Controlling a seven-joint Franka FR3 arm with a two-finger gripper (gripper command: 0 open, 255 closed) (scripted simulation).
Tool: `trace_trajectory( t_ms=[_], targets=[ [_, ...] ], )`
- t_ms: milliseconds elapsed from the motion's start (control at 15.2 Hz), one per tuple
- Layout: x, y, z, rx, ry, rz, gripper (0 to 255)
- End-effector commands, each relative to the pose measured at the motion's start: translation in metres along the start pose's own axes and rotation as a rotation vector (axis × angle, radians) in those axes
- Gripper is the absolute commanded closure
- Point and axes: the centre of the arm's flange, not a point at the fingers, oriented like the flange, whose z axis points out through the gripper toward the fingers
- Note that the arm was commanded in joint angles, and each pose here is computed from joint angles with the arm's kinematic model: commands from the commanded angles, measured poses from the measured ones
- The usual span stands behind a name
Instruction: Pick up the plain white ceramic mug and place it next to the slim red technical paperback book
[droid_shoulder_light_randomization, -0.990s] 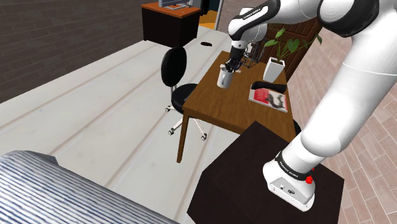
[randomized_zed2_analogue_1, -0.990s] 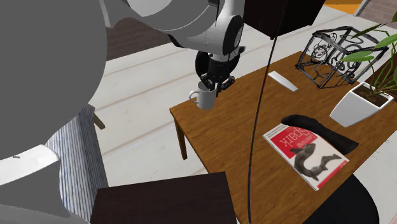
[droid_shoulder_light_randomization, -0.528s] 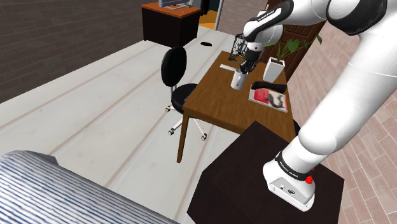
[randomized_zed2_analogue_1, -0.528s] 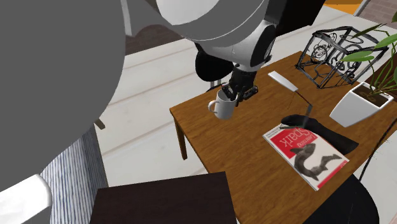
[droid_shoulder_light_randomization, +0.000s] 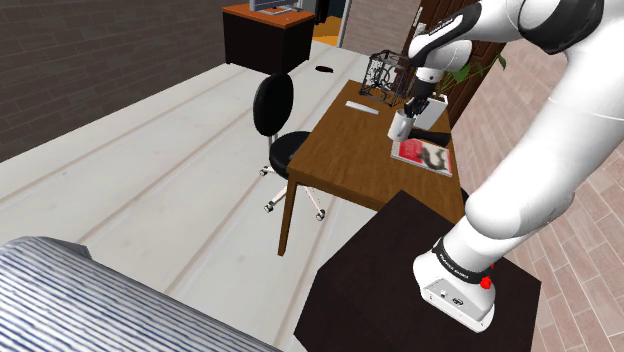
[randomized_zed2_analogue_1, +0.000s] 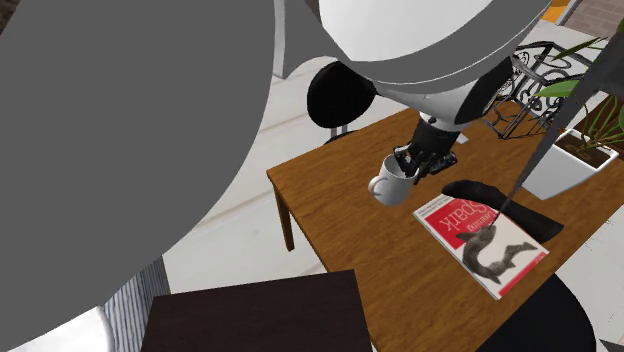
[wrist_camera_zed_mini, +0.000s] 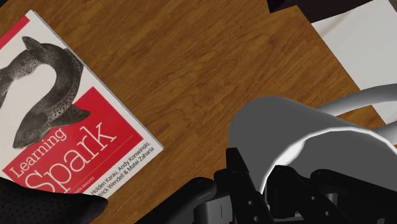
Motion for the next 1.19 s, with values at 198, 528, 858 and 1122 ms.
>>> trace_trajectory(
  t_ms=[198,528,858,1122],
  targets=[
    [-0.007,0.017,0.024,0.000,0.000,-0.003,255],
    [-0.005,0.018,0.051,0.000,0.000,-0.003,255],
    [-0.003,0.019,0.077,0.000,0.000,-0.003,255],
    [-0.001,0.020,0.098,0.000,0.000,-0.003,255]
  ],
)
